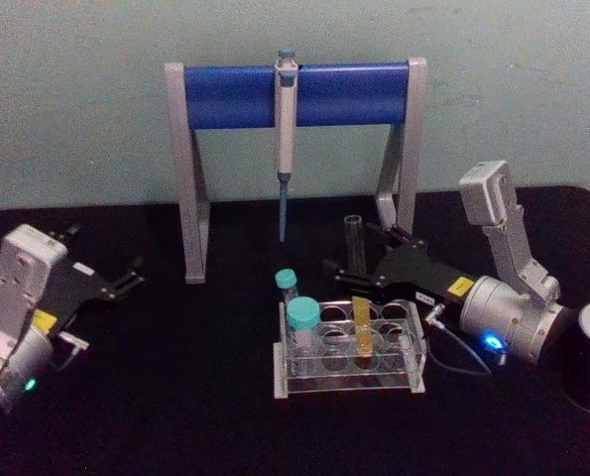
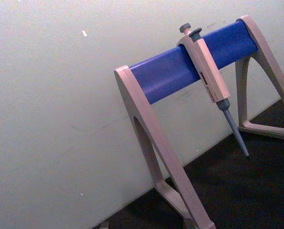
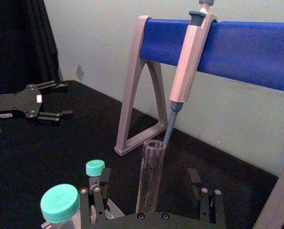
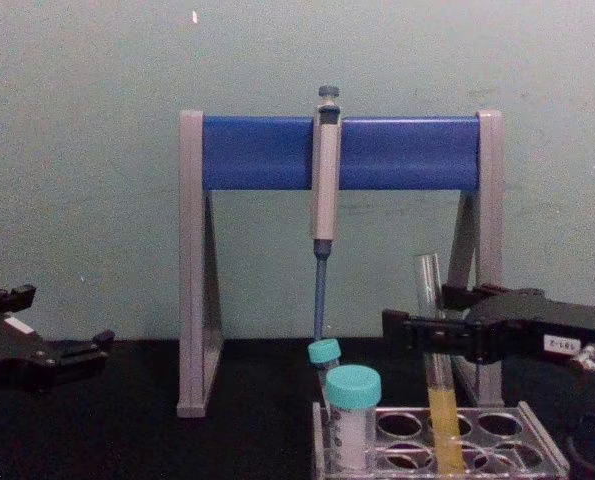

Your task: Pick up the test tube from the test tube rack, shake it, then place it back into the test tube rack.

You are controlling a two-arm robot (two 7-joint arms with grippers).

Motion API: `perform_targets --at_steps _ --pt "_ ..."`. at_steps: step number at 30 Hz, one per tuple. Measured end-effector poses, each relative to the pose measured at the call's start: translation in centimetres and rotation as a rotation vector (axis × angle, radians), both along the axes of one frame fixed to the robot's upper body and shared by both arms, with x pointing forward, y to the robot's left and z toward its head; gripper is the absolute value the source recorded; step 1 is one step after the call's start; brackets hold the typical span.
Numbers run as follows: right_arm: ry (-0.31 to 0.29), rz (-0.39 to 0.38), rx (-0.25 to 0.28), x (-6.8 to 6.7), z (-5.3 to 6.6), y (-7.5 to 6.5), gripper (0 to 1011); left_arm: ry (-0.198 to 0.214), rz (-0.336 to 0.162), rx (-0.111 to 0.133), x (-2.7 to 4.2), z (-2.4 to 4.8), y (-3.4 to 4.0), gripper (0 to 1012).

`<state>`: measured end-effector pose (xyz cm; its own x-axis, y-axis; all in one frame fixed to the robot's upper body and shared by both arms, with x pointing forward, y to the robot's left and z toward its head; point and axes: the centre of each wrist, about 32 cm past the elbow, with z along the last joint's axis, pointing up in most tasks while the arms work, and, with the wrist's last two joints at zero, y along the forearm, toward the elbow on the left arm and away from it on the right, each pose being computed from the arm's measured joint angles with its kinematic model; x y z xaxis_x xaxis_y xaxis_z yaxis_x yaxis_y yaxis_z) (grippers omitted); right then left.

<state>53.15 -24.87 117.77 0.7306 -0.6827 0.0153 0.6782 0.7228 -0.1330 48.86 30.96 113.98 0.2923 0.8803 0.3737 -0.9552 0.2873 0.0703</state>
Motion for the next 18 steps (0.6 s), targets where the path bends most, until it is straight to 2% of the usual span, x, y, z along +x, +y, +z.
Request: perform_targets --at_steps 18 --pt "0.016 -0.01 0.014 -0.5 0.15 -0.12 1000 0.0 0.0 0.0 0.0 0.0 0.0 1001"
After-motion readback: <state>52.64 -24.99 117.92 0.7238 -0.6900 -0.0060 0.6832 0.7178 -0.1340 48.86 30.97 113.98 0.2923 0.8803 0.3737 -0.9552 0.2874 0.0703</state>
